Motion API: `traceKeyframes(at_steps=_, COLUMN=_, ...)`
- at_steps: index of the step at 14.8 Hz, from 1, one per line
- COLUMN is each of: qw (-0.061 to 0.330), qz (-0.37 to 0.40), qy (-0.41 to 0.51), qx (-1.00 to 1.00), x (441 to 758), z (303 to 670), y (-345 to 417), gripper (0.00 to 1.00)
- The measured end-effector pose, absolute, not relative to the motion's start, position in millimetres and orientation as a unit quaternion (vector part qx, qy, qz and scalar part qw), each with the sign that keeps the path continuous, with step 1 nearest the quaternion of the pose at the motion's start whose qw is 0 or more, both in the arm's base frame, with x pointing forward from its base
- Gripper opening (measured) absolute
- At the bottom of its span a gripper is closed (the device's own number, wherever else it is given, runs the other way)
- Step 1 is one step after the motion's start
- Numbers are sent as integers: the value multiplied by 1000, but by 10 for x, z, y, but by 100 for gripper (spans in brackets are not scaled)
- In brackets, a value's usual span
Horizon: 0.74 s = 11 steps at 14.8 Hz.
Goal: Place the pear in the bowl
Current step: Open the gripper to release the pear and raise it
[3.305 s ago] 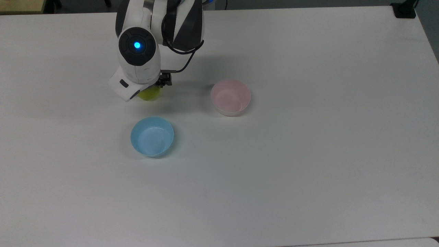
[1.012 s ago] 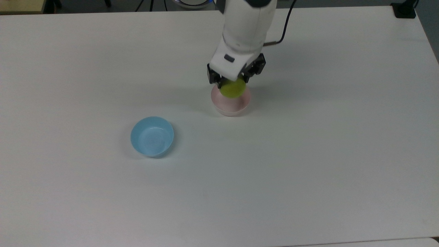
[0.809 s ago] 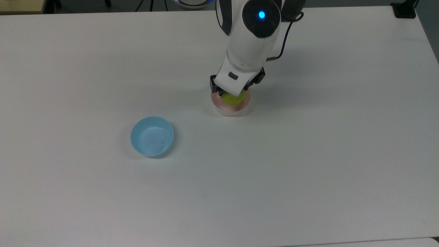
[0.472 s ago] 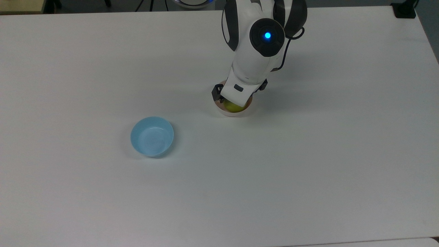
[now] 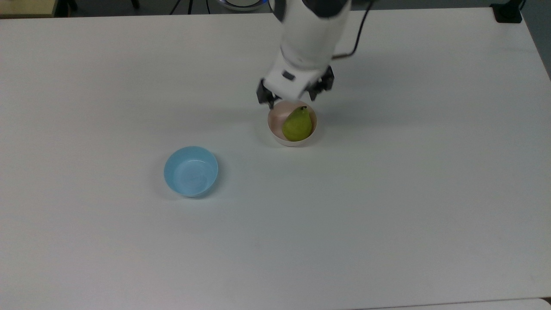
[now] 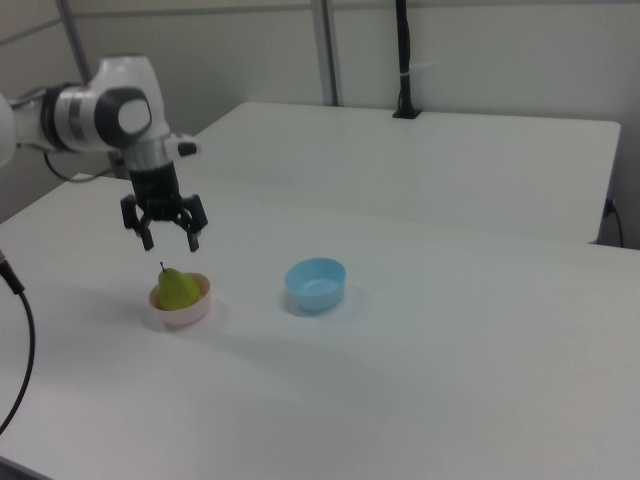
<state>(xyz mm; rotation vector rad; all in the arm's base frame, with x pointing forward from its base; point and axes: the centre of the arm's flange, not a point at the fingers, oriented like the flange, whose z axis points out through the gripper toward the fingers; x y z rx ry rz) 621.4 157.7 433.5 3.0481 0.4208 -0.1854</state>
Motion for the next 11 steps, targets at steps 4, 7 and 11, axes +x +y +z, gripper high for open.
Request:
traceKeyframes(at_steps=4, qw=11, qz=-58, qy=68, qx=996, x=5939, z=5268, y=595, gripper=100)
traceKeyframes(at_steps=7, qw=22, qz=-46, qy=11, qx=999, x=5857, z=5500, y=-197, gripper=100)
traceKeyframes(at_steps=11, qw=26, qz=-37, qy=-25, qx=999, x=5775, z=5617, y=-679, gripper=100)
